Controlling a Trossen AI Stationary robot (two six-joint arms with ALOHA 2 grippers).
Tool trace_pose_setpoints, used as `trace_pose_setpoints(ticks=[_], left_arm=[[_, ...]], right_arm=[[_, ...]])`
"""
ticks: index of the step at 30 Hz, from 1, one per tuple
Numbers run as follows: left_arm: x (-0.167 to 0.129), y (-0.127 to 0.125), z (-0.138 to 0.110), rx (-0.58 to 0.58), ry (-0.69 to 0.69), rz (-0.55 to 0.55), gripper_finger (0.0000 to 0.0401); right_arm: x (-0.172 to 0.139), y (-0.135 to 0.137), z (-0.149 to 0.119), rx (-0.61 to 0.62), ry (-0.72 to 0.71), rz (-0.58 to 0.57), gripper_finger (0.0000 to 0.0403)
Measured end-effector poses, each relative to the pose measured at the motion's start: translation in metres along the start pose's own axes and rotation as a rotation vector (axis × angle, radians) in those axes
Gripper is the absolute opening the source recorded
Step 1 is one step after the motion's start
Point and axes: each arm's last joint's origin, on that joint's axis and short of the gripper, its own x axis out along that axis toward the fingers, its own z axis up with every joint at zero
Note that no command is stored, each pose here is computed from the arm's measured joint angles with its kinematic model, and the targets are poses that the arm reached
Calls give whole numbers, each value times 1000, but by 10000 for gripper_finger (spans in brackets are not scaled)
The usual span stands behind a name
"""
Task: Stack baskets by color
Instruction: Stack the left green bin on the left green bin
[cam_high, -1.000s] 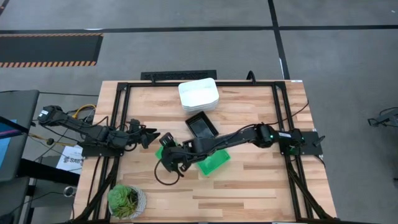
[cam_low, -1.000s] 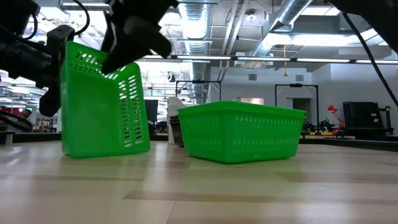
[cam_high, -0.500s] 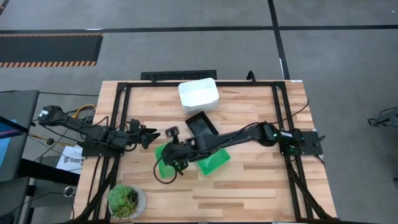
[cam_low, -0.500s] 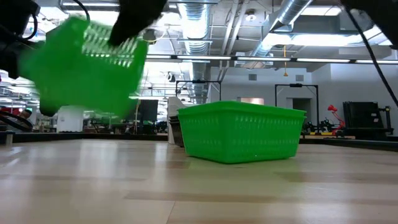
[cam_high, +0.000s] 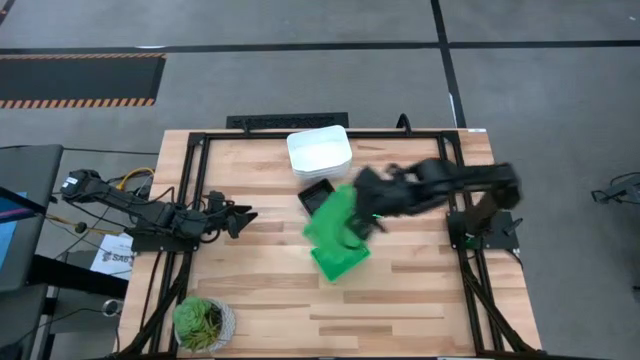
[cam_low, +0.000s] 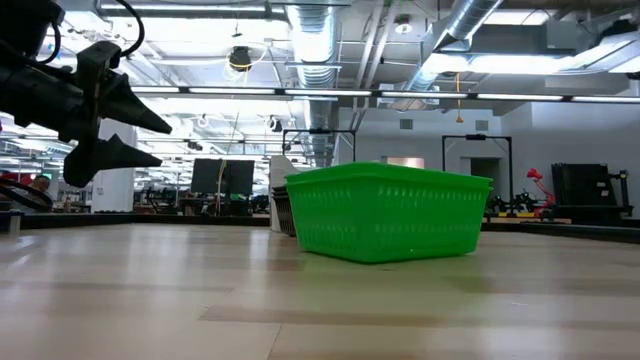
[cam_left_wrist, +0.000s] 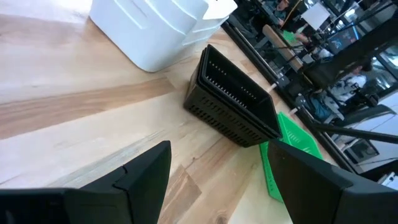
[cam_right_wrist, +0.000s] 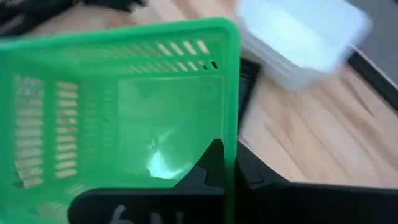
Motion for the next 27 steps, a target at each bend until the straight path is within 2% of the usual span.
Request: trace_pose_setpoints(ticks=[2, 5, 8, 12, 16, 21, 27], left_arm=[[0, 0, 0, 0, 10, -7, 256], [0, -1, -2, -6, 45, -26, 256], [0, -1, -2, -18, 61, -35, 256], [0, -1, -2, -53, 70, -37, 256], [0, -1, -2, -51, 69, -37, 256], [0, -1, -2, -50, 59, -29, 256], [0, 0, -1, -57, 37, -15, 256]], right_arm=[[-15, -17, -17, 126, -18, -47, 9], [-16, -34, -49, 303, -61, -68, 8], [-3, -48, -75, 497, -100, -27, 7], [37, -49, -109, 637, -119, 73, 10], [76, -45, -130, 635, -111, 181, 8], [115, -26, -139, 569, -91, 265, 6], [152, -13, -146, 494, 25, 222, 8]])
